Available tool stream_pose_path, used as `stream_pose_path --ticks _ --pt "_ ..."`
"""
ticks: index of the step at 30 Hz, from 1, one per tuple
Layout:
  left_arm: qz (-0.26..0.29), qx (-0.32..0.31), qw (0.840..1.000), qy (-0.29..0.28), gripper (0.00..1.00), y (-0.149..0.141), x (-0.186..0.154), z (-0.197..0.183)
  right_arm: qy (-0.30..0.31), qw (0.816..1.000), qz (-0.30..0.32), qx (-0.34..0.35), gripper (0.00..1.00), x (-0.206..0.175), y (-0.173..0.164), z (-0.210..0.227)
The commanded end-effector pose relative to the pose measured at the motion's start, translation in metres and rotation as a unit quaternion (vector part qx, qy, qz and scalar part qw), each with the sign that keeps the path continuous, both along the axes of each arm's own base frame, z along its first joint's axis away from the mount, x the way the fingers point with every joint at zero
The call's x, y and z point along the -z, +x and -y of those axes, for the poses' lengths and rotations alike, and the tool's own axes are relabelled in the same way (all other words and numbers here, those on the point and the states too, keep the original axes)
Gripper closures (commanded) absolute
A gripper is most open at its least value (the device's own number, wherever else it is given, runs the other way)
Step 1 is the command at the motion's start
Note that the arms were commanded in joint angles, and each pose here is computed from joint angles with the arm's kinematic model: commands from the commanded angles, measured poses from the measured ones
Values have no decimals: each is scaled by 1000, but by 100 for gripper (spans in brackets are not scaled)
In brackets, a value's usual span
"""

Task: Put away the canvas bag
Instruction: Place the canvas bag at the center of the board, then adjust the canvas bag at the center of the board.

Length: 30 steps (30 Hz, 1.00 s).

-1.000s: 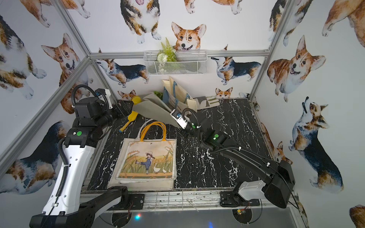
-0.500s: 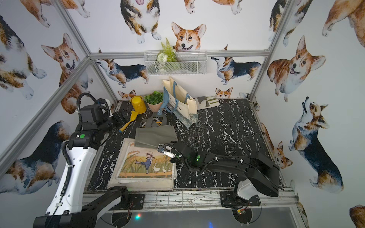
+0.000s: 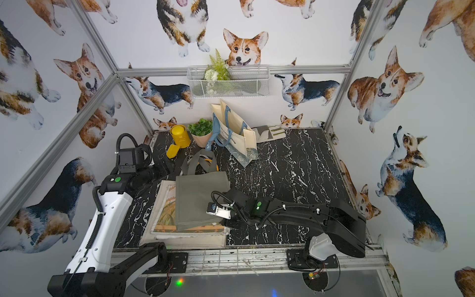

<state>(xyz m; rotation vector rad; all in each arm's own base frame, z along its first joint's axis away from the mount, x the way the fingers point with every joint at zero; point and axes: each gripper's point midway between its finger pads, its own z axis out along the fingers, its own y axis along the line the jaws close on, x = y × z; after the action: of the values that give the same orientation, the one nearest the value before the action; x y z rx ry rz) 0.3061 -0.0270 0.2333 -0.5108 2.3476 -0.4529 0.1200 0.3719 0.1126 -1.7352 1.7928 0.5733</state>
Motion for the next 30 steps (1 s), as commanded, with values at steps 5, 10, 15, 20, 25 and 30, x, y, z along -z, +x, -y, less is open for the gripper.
stream_pose_path --ticks 5,10,15,20,25,30 --pt "-71 -31 995 -62 15 -14 47 8 18 993 -119 -20 43 -13 -20 6" --pt "-110 -67 988 -86 14 -23 78 8 17 983 -182 -3 31 -28 -16 28" --pt "-144 -91 980 -101 14 -34 113 8 15 980 -196 13 29 -37 -20 46" --pt "-173 -103 973 -116 14 -39 139 11 13 978 -189 84 26 -31 4 61" --pt "-198 -112 966 -125 16 -37 166 13 62 943 -263 194 25 -32 60 60" --pt "-232 -78 964 -104 18 -28 189 27 90 915 -322 226 25 -24 90 45"
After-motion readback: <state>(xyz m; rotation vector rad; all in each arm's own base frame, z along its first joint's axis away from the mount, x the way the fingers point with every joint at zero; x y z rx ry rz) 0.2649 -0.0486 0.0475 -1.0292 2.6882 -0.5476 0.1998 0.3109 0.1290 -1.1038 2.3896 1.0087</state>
